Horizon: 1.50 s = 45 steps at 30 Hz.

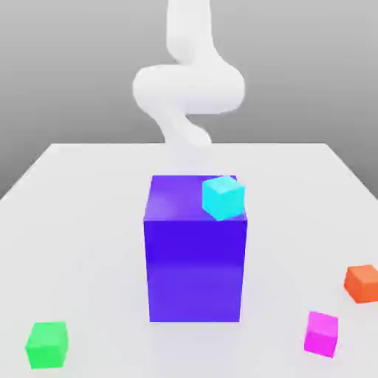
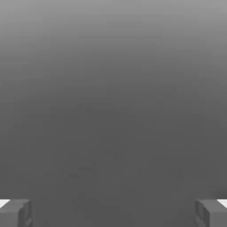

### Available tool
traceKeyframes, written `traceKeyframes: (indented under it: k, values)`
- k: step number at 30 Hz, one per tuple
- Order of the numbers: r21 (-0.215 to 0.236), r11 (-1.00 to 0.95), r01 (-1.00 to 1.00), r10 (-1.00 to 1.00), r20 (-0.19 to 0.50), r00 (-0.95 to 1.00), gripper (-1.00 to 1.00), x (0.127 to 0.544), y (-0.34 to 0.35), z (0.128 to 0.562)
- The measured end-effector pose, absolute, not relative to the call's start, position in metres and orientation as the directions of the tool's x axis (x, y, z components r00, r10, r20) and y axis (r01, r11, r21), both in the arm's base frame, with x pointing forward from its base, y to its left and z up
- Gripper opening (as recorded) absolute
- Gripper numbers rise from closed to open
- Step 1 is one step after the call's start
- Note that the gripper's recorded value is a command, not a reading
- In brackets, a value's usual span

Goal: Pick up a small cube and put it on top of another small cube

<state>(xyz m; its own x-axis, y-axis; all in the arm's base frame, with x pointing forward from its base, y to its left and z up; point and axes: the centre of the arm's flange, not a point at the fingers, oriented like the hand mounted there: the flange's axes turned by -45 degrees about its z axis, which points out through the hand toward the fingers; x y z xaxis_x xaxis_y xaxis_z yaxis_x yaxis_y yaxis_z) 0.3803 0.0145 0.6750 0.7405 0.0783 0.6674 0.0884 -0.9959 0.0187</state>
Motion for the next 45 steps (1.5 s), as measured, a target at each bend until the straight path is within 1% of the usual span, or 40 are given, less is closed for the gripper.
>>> traceKeyframes:
  k: [3, 6, 10, 13, 16, 19, 26, 28, 31, 32, 38, 39, 43, 44, 45]
  values:
    - [0.048, -0.976, 0.214, 0.199, 0.6, 0.775, 0.0, 0.417, 0.037, 0.626]
    - [0.068, -0.94, 0.333, 0.317, 0.53, 0.787, 0.0, 0.444, 0.063, 0.576]
    - [0.083, -0.87, 0.486, 0.471, 0.432, 0.769, 0.0, 0.469, 0.1, 0.505]
    - [0.085, -0.801, 0.593, 0.58, 0.356, 0.732, 0.0, 0.478, 0.128, 0.449]
    - [0.08, -0.718, 0.691, 0.682, 0.278, 0.677, 0.0, 0.479, 0.155, 0.392]
    - [0.068, -0.612, 0.788, 0.782, 0.199, 0.59, 0.0, 0.47, 0.187, 0.335]
    - [0.011, -0.373, 0.928, 0.928, 0.021, 0.373, 0.0, 0.434, 0.221, 0.207]
    - [0.004, -0.347, 0.938, 0.938, 0.005, 0.347, 0.0, 0.429, 0.224, 0.178]
    - [0.001, -0.34, 0.94, 0.94, 0.0, 0.34, 0.0, 0.428, 0.224, 0.138]
    - [0.0, -0.339, 0.941, 0.941, 0.0, 0.339, -1.0, 0.427, 0.224, 0.13]
    - [-0.001, -0.339, 0.941, 0.941, -0.001, 0.339, -1.0, 0.427, 0.224, 0.126]
    - [0.0, -0.339, 0.941, 0.941, -0.002, 0.339, -1.0, 0.427, 0.224, 0.131]
    - [0.0, -0.339, 0.941, 0.941, -0.001, 0.339, -1.0, 0.427, 0.224, 0.174]
    - [0.001, -0.345, 0.938, 0.938, 0.007, 0.345, -1.0, 0.429, 0.225, 0.187]
    - [0.006, -0.365, 0.931, 0.931, 0.037, 0.364, -1.0, 0.437, 0.228, 0.201]
